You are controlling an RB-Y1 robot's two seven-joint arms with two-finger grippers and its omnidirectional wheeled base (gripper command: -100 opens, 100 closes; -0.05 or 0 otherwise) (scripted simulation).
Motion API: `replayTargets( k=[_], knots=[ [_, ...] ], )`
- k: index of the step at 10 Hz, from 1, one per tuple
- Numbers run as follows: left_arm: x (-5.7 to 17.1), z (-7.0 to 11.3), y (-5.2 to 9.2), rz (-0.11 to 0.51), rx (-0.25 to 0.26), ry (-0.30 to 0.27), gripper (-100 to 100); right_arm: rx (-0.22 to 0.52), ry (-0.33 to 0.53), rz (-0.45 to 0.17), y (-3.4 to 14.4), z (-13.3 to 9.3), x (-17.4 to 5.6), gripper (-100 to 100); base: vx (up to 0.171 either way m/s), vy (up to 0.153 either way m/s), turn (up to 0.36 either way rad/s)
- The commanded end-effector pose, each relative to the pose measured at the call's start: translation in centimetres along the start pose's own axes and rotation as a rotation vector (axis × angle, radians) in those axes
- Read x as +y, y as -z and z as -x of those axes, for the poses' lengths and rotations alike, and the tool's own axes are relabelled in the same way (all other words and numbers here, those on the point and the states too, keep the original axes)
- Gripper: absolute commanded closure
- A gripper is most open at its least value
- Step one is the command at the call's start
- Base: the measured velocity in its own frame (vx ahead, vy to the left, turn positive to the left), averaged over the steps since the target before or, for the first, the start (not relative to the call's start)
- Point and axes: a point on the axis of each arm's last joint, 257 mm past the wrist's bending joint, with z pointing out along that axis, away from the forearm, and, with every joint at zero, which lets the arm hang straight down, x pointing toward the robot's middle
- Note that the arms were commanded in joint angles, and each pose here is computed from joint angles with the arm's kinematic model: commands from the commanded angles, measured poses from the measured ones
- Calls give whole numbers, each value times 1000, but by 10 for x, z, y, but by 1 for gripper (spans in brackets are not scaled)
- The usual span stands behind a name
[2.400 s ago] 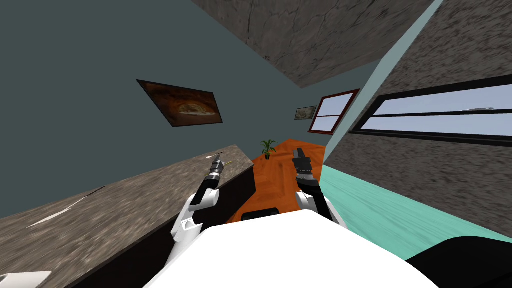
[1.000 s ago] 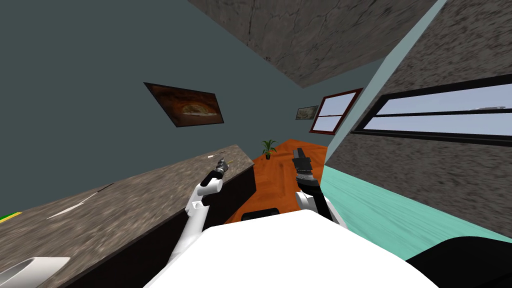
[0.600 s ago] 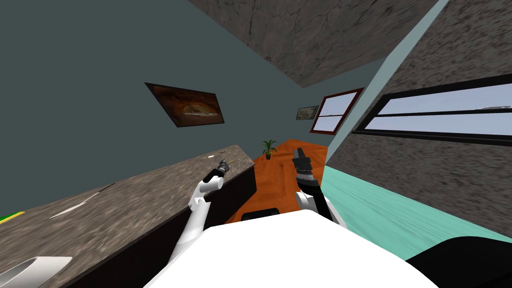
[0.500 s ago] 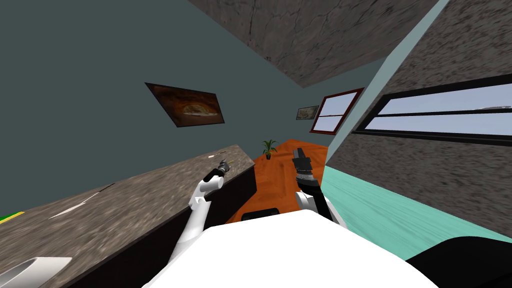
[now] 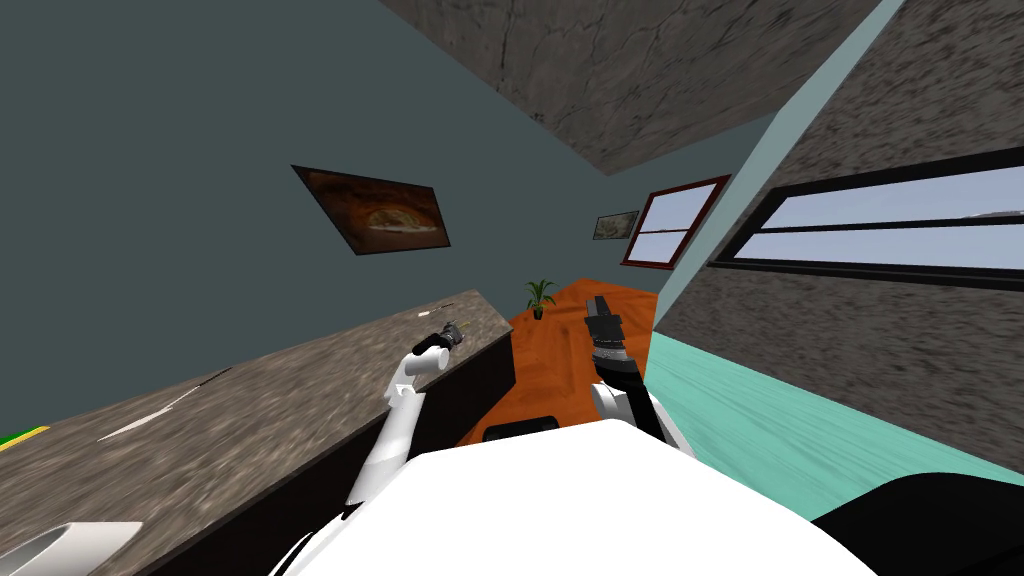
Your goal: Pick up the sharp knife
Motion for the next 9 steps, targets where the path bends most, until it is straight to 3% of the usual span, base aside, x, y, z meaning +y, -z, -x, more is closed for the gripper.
replayTargets(
  k=[1, 9],
  knots=[
    [10, 1, -6, 52, -8, 15, -100, 0, 0, 0, 0, 0, 0, 0, 26, 39, 4],
    [46, 14, -23, 265, -55, 46, -100, 0, 0, 0, 0, 0, 0, 0, 46, 63, -3]
  ],
)
